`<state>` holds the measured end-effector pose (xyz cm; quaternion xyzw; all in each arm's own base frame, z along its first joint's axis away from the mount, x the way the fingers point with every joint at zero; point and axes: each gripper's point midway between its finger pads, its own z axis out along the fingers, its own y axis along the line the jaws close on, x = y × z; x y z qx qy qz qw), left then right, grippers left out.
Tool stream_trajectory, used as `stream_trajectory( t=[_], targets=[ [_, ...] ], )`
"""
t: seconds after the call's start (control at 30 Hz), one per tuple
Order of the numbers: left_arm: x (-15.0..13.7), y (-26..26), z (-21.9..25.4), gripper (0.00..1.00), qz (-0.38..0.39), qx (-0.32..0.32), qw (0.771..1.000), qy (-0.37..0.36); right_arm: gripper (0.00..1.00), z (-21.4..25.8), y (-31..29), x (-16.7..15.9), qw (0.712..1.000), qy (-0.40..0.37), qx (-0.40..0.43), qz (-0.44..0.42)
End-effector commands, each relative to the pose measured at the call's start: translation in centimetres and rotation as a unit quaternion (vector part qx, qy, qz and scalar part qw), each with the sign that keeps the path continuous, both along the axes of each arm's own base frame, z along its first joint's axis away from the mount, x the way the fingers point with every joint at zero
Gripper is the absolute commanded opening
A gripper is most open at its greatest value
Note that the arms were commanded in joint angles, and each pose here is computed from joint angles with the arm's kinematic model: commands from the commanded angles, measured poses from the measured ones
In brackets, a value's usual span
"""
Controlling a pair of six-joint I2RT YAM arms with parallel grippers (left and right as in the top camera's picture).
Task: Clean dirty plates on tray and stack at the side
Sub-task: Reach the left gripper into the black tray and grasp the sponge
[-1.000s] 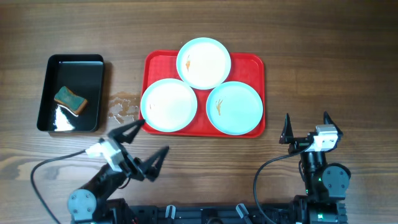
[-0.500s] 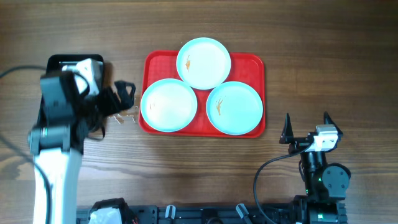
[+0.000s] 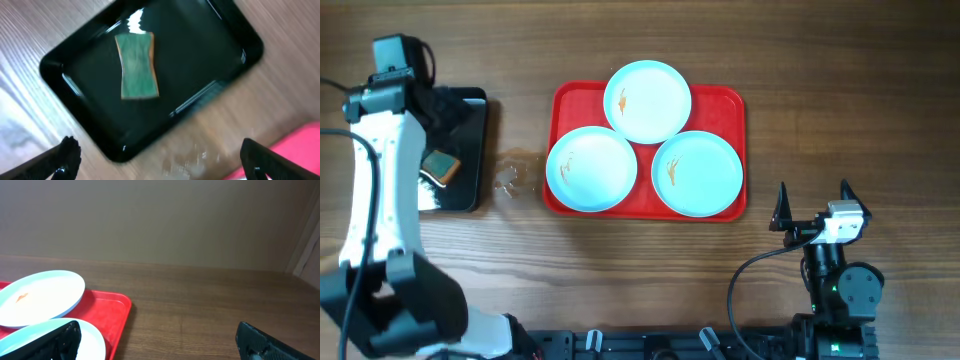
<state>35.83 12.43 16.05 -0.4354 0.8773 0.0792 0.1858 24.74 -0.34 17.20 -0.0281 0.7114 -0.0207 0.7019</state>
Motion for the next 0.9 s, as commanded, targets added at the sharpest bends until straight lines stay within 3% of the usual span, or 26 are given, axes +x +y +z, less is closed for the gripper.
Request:
stream_trajectory(
  t=[0.0,0.1,0.27,0.47,0.6,0.83,0.87],
  targets=[
    [0.4,1.6,-1.7,1.0,0.048,-0.034,0.998,-0.001,1.0,0.2,-0.3,0.0,1.0,-0.005,-0.005,-0.008],
    [0.8,4.4,-3.1,1.0,0.074,-0.018,0.997,-0.001,1.0,0.2,-0.3,0.0,1.0,-0.005,-0.005,-0.008],
    [0.4,6.9,-7.3,0.98,0.109,-0.066,0.992,0.022,1.0,0.2,-0.3,0.0,1.0,-0.005,-0.005,-0.008],
    [2.1,6.1,-12.4,0.99,0.03,-0.14,0.989,0.035,1.0,0.2,-0.3,0.0,1.0,-0.005,-0.004,-0.008],
    [2.7,5.4,-14.1,0.98,0.023,-0.163,0.986,0.034,1.0,0.2,-0.3,0.0,1.0,-0.005,-0.005,-0.008],
    [1.6,6.0,-16.9,0.74,0.035,-0.152,0.985,0.075,1.0,0.2,-0.3,0.0,1.0,-0.005,-0.005,-0.008],
    [1.5,5.9,-17.1,0.61,0.035,-0.153,0.984,0.078,1.0,0.2,-0.3,0.0,1.0,-0.005,-0.005,-0.008]
  ],
)
